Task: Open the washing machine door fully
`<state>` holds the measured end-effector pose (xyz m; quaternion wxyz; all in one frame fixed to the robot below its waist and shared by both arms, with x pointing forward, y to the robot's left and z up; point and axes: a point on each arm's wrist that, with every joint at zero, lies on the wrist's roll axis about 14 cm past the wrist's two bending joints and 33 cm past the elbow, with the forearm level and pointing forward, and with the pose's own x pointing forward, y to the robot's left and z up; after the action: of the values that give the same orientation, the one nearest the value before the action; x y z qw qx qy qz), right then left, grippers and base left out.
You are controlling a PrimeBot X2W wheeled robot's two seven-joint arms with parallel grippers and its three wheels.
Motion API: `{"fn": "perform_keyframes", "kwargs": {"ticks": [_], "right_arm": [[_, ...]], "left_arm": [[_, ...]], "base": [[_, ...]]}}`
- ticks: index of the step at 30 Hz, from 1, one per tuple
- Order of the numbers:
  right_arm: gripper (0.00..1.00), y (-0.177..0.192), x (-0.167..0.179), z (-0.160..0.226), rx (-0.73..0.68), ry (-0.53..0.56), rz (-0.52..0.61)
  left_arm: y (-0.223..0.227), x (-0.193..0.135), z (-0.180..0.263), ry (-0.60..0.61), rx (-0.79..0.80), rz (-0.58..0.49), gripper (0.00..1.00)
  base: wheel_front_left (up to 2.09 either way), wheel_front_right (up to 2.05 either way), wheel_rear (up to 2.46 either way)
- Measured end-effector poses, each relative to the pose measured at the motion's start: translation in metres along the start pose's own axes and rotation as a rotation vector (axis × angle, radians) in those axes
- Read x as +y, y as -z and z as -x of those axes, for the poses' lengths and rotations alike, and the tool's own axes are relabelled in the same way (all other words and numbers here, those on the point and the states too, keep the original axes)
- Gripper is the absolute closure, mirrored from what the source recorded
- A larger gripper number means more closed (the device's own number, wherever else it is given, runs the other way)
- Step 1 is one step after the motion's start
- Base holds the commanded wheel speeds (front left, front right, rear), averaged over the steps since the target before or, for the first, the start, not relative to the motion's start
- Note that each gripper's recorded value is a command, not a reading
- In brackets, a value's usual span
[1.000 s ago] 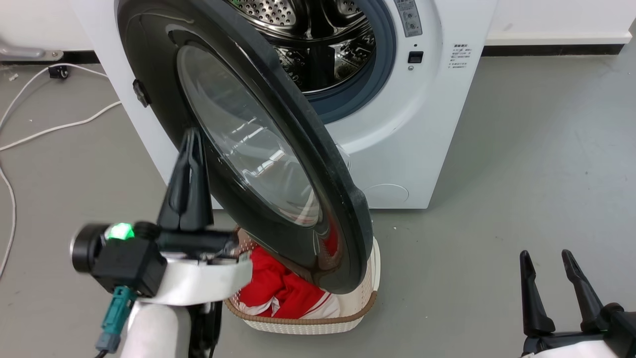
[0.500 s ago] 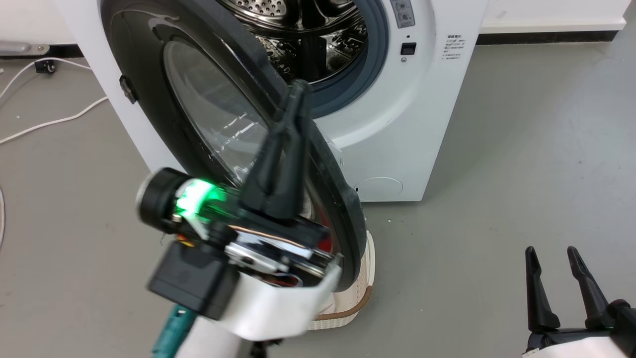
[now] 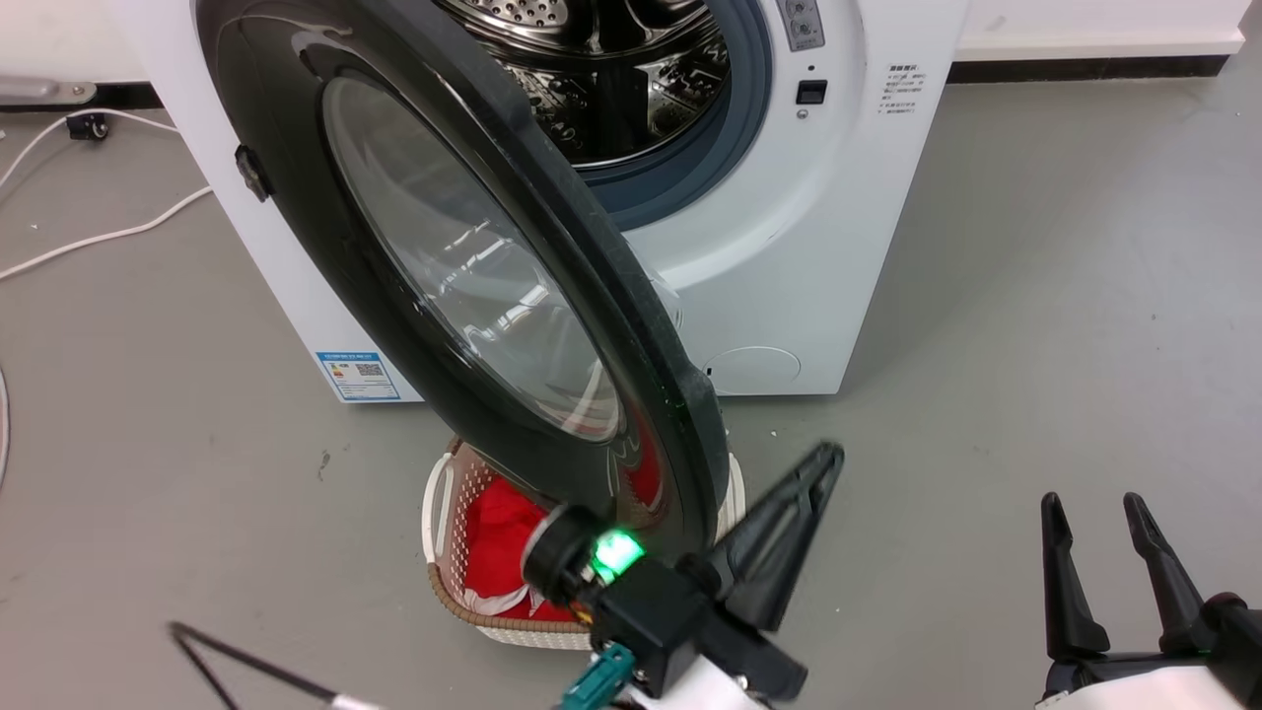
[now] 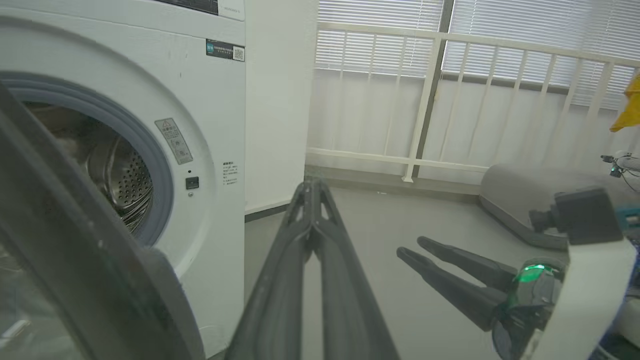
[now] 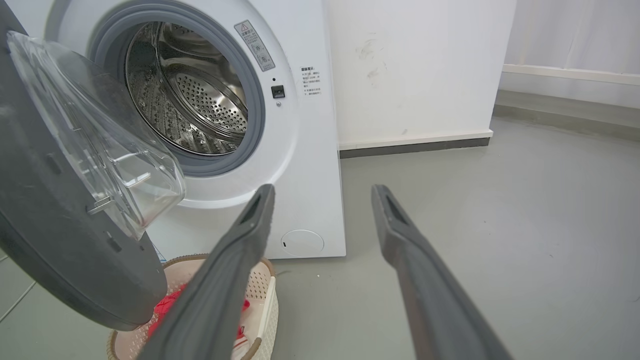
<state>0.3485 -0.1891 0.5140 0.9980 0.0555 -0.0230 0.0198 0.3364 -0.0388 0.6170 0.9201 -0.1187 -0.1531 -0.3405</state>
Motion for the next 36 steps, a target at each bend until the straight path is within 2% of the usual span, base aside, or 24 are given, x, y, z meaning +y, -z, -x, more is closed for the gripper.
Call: {"fn": "perform_keyframes", "kwargs": {"ticks": [4, 9, 22, 36], "right_arm": [[0.00, 0.002, 0.001, 0.000, 0.007, -0.002, -0.003], [0.00, 0.006, 0.002, -0.002, 0.018, -0.003, -0.010], [0.00, 0.014, -0.008, 0.001, 0.037, 0.034, -0.028], [0.00, 0.018, -0.009, -0.003, 0.038, 0.037, -0.044]], "left_arm": [[0.033, 0.001, 0.011, -0.022, 0.113, 0.041, 1.00], [0.059, 0.009, 0.015, -0.044, 0.190, 0.045, 1.00], [0.076, 0.034, -0.011, -0.078, 0.201, 0.026, 1.00], [0.091, 0.051, -0.012, -0.150, 0.237, 0.034, 1.00]], "base": [[0.00, 0.00, 0.00], [0.00, 0.00, 0.00], [0.00, 0.00, 0.00], [0.00, 0.00, 0.00]]}}
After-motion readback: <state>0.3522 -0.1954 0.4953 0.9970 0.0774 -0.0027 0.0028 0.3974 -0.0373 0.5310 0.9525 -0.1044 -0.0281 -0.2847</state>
